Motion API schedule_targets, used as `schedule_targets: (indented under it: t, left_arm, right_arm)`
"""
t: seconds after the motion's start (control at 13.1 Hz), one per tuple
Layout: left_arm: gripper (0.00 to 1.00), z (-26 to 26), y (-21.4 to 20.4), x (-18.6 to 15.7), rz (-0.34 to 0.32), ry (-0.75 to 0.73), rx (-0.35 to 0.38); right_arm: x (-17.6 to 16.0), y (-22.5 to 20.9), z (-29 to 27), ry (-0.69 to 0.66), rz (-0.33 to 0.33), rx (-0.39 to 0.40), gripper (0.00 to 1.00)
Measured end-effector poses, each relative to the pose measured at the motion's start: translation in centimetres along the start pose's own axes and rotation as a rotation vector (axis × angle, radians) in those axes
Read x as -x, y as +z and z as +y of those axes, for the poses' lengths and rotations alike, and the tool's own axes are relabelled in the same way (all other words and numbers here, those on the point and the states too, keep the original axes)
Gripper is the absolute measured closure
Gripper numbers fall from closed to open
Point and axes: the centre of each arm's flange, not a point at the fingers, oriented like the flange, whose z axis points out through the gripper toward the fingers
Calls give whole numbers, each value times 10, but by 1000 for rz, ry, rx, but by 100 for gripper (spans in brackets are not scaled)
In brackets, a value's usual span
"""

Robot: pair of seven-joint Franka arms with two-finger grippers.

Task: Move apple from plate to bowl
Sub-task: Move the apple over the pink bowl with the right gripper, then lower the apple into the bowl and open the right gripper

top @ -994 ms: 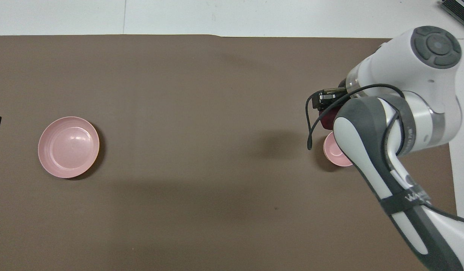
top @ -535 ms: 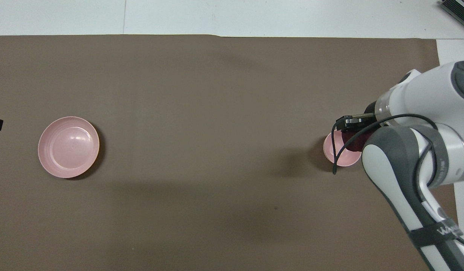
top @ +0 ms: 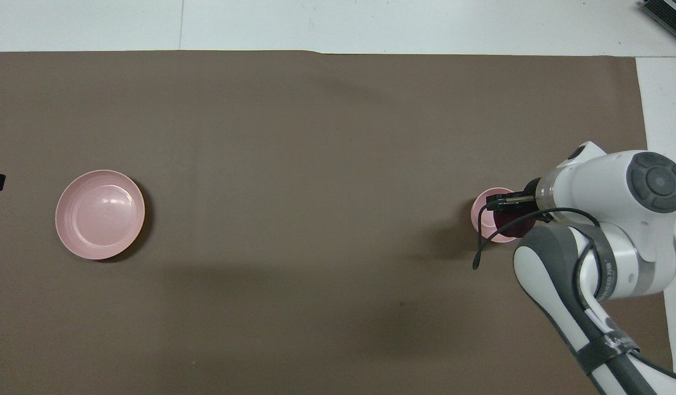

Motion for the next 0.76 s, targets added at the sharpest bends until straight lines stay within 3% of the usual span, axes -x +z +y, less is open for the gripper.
schedule_targets:
  t: [0.69, 0.76]
  left_arm:
    - [0, 3, 1, 0, -6, 5, 2]
    - [0, 3, 1, 0, -7, 5, 2]
  right_arm:
    - [13, 70, 3, 0, 23, -5, 33]
    - [11, 67, 2, -2, 30, -5, 26]
